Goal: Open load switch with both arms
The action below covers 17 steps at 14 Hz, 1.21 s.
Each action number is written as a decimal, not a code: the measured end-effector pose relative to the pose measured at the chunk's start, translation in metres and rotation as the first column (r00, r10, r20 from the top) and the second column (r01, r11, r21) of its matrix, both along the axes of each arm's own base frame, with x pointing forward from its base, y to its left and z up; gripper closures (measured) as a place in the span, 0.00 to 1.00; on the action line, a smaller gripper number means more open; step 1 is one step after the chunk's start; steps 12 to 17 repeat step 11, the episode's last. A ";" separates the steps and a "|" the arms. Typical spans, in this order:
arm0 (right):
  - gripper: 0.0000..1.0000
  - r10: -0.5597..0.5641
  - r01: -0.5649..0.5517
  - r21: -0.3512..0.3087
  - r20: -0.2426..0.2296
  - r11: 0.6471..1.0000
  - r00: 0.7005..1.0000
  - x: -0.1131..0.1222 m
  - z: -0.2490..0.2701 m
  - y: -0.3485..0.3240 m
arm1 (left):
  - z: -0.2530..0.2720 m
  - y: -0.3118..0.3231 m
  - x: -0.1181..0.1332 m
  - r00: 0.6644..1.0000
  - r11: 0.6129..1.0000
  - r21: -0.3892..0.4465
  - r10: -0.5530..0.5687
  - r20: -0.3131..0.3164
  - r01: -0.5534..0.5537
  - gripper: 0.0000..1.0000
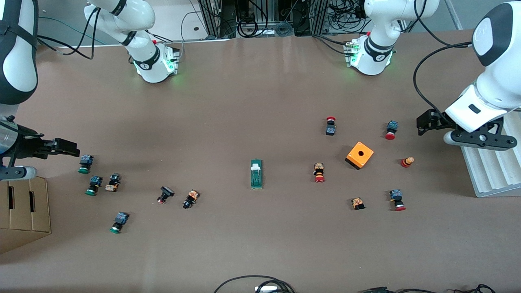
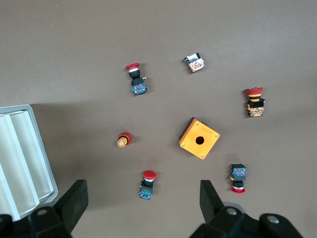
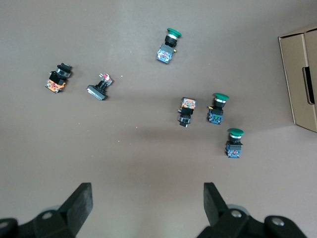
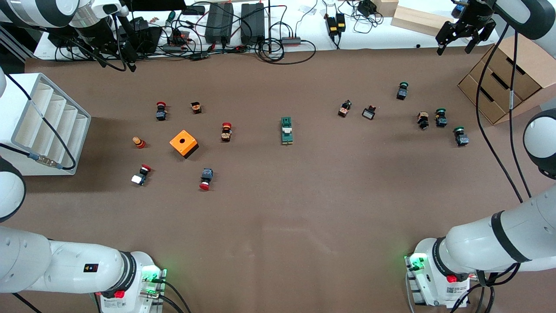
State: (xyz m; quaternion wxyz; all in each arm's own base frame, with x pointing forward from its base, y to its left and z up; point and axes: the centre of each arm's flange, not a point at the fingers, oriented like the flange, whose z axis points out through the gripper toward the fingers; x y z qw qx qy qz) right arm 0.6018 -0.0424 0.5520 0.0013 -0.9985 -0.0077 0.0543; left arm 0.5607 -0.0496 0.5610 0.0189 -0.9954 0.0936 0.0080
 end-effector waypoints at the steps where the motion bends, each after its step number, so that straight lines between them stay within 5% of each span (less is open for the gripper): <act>1: 0.00 0.000 0.000 0.000 0.000 1.000 1.000 0.000 0.000 0.000 | 0.000 0.000 0.000 1.000 1.000 0.000 0.000 0.000 0.000 0.00; 17: 0.00 -0.001 0.001 -0.001 0.006 1.000 1.000 0.000 0.003 0.000 | 0.000 -0.001 0.000 1.000 1.000 0.000 -0.001 0.000 0.001 0.00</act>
